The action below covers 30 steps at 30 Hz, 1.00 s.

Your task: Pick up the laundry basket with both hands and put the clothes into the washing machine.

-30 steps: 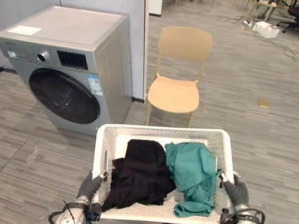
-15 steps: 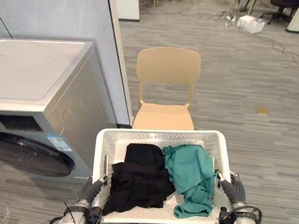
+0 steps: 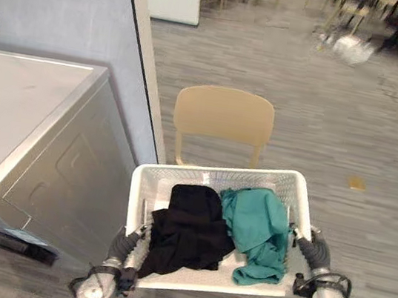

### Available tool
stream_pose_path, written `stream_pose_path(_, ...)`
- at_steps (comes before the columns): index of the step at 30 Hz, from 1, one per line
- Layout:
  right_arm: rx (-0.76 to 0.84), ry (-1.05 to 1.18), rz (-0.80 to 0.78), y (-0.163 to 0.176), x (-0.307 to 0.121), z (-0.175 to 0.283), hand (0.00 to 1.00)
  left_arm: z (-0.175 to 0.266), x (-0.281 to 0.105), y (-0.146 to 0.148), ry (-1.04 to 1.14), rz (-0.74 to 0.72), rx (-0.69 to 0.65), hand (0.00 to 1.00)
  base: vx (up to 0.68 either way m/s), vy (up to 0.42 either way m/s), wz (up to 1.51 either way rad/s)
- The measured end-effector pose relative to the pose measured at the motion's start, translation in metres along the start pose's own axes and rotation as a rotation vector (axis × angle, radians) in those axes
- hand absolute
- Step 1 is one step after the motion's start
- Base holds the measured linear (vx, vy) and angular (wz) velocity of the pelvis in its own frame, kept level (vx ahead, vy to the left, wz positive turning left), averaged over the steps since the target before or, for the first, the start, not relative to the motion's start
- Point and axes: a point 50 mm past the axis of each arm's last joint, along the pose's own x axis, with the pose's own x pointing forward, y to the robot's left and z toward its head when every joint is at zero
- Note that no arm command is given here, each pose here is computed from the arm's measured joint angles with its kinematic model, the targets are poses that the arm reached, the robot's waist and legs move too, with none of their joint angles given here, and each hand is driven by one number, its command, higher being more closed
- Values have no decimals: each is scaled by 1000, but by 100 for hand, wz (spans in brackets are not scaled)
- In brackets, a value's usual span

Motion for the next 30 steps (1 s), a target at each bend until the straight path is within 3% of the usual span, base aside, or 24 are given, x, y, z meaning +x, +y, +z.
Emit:
stream_pose_path(6, -23, -150, -2, -4, 33, 39, 100, 33, 33, -5, -120, -4, -12, 100, 24, -177, 19)
stream_pose_path(13, -13, -249, 37, 22, 87, 89, 100, 86, 76, 16, -242, 51, 23, 100, -125, -59, 5)
stream_pose_path(21, 95, -423, -59, 23, 128, 179, 100, 229, 118, 19, -518, 70, 156, 100, -72, -8, -4)
stream_pose_path(30, 128, -460, -111, 16, 142, 214, 100, 303, 126, 9, -591, 102, 230, 100, -24, 18, -5)
